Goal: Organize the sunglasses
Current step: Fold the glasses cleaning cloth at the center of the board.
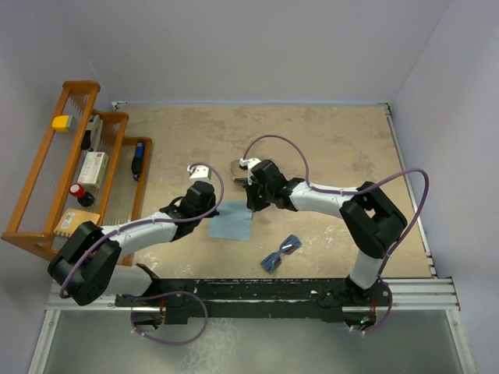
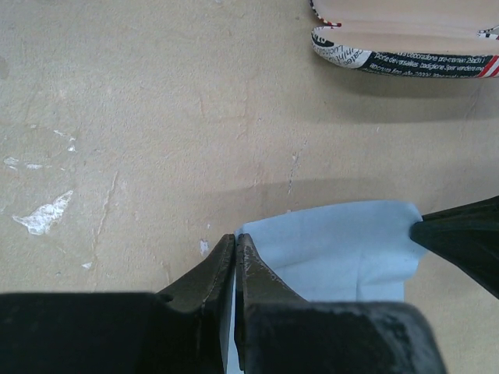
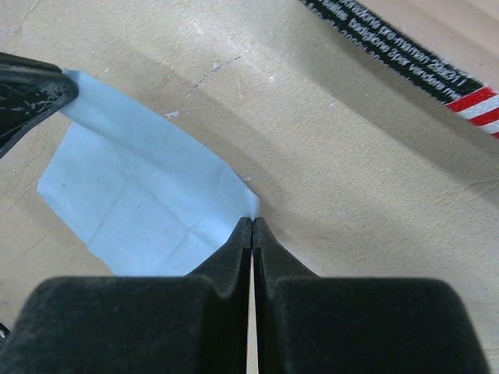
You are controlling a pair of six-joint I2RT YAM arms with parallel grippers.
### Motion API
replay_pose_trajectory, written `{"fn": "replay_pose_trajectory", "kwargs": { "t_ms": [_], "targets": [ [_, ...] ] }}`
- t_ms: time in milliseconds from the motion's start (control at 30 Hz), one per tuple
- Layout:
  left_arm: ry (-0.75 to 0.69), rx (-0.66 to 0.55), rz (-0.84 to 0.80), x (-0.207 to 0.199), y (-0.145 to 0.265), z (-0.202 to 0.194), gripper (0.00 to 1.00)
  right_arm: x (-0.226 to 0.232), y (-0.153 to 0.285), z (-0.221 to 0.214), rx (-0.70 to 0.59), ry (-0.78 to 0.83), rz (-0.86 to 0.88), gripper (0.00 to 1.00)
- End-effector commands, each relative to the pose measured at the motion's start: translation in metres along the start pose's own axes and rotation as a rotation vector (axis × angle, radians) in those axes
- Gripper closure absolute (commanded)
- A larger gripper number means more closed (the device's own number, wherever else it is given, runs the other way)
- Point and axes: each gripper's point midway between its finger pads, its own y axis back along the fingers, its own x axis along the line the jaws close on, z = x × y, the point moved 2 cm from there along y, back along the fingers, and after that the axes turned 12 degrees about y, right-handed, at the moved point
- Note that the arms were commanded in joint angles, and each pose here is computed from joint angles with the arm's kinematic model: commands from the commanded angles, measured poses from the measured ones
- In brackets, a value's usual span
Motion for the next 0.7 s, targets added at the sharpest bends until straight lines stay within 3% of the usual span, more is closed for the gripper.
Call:
{"fn": "replay_pose_trajectory", "kwargs": {
  "t_ms": [0, 667],
  "targets": [
    [0.023, -0.042, -0.034, -0.009, 0.006, 0.009, 1.0, 0.016, 0.014, 0.019, -0.078, 0.05, 0.045, 1.0],
    [0.04, -0.058, -0.05, -0.002, 0.021, 0.004, 1.0, 0.036, 0.026, 0.001, -0.069, 0.077, 0.088, 1.0]
  ]
}}
